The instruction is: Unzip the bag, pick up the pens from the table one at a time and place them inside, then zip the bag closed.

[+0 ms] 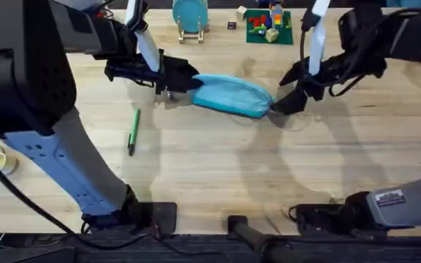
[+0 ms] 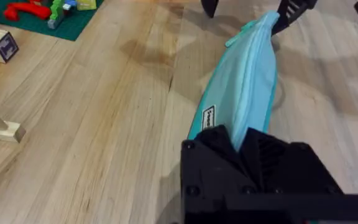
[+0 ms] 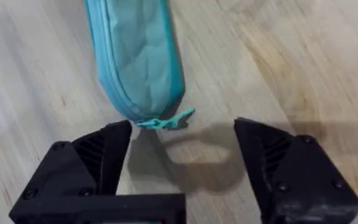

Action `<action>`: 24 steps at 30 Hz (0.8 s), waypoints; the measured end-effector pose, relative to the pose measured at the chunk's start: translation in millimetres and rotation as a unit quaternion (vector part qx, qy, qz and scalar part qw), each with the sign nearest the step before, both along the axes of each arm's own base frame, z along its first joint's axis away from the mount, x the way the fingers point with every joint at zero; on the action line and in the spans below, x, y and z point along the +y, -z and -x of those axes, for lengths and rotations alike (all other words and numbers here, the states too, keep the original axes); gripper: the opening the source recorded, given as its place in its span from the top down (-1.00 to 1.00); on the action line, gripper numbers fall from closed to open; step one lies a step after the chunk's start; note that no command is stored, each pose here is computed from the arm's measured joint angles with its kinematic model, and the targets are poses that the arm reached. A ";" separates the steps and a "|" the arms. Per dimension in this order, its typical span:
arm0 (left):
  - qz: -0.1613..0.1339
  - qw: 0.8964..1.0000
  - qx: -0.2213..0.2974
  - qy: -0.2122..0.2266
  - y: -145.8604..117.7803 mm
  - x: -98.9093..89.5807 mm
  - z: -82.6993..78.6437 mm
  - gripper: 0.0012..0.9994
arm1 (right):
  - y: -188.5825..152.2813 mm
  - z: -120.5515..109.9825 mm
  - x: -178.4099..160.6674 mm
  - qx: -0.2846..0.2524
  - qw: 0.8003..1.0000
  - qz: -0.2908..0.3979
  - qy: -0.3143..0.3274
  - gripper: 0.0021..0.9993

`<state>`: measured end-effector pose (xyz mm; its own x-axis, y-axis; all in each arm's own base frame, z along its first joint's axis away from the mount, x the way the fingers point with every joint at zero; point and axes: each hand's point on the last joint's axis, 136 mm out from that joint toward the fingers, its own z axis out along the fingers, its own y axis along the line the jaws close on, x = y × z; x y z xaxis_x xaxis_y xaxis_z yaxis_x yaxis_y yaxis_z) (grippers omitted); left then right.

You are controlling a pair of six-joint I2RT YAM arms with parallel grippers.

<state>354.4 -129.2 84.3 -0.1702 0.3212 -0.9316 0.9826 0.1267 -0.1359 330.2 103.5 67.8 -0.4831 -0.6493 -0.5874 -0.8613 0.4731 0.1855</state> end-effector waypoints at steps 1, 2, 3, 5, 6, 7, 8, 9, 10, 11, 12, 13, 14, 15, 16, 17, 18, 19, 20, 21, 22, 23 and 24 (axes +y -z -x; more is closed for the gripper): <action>0.000 1.000 0.000 0.000 0.0 0.0 0.0 0.92 | 1.1 0.0 0.9 0.002 1.000 -0.003 -0.001 -0.99; 0.000 1.000 0.000 0.000 0.0 0.1 0.0 0.92 | 1.5 0.0 2.2 0.003 1.000 -0.008 -0.002 -0.99; 0.000 1.000 0.000 0.000 0.0 0.0 0.0 0.92 | 1.0 0.3 3.5 0.004 1.000 -0.013 -0.003 -0.99; 0.000 1.000 0.000 0.000 0.0 0.1 0.0 0.92 | -1.3 0.1 6.2 0.003 1.000 -0.022 -0.005 -0.99; 0.000 1.000 0.000 0.000 0.0 0.0 0.0 0.92 | -2.2 0.2 7.3 0.002 1.000 -0.026 -0.006 -0.97; 0.000 1.000 0.000 0.000 0.0 0.1 0.0 0.92 | -2.9 0.5 8.1 0.002 1.000 -0.029 -0.007 -0.96; 0.000 1.000 0.000 0.000 -0.1 0.1 -0.1 0.92 | -3.8 0.8 9.3 0.002 0.999 -0.034 -0.008 -0.95; 0.000 1.000 0.000 0.000 0.0 0.1 0.0 0.92 | -4.4 1.2 10.1 0.003 0.999 -0.036 -0.008 -0.94; 0.000 1.000 0.000 0.000 0.0 0.1 0.0 0.92 | -4.7 1.8 10.5 0.004 0.999 -0.038 -0.009 -0.93; 0.000 1.000 0.000 0.000 -0.1 0.1 0.0 0.92 | -4.8 2.9 10.9 0.007 0.999 -0.040 -0.009 -0.93; 0.000 1.000 0.000 0.000 0.0 0.1 0.0 0.92 | -5.0 4.0 11.3 0.009 0.999 -0.041 -0.009 -0.92; 0.000 1.000 0.000 0.000 0.0 0.0 0.0 0.92 | -5.0 5.2 11.5 0.012 0.999 -0.042 -0.009 -0.91; 0.000 1.000 0.000 0.000 0.0 0.1 0.0 0.92 | -5.1 6.7 12.0 0.016 0.999 -0.044 -0.010 -0.91; 0.000 1.000 0.000 0.000 0.0 0.1 0.0 0.92 | -5.1 8.1 12.3 0.019 0.999 -0.045 -0.010 -0.91; 0.000 1.000 0.000 0.000 0.0 0.0 0.0 0.92 | -5.0 9.3 12.3 0.022 0.999 -0.045 -0.010 -0.91; 0.000 1.000 0.000 0.000 0.0 0.0 0.0 0.92 | -5.0 9.9 12.3 0.023 0.999 -0.045 -0.009 -0.91; 0.000 1.000 0.000 0.000 0.0 0.0 0.0 0.92 | -4.9 10.1 12.3 0.024 0.999 -0.045 -0.009 -0.91; 0.000 1.000 0.000 0.000 0.0 0.1 0.0 0.92 | -4.9 10.1 12.4 0.024 0.999 -0.045 -0.009 -0.91; 0.000 1.000 0.000 0.000 -0.1 0.1 -0.1 0.92 | -4.9 10.1 12.4 0.024 0.999 -0.045 -0.009 -0.92; 0.000 1.000 0.000 0.000 0.0 0.1 0.0 0.92 | -4.9 10.1 12.3 0.024 0.999 -0.045 -0.009 -0.93; 0.000 1.000 0.000 0.000 0.0 0.0 0.0 0.92 | -4.9 10.1 12.3 0.024 0.999 -0.045 -0.009 -0.94; 0.000 1.000 0.000 0.000 0.0 0.0 0.0 0.92 | -4.9 10.1 12.3 0.024 0.999 -0.045 -0.009 -0.94; 0.000 1.000 0.000 0.000 0.0 0.1 0.0 0.92 | -4.9 10.1 12.3 0.024 0.999 -0.045 -0.009 -0.95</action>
<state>354.5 -129.1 84.3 -0.1703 0.3211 -0.9316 0.9826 0.1270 -0.1359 320.1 115.8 72.7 -0.5006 -0.6038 -0.6204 -0.8588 0.4364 0.2683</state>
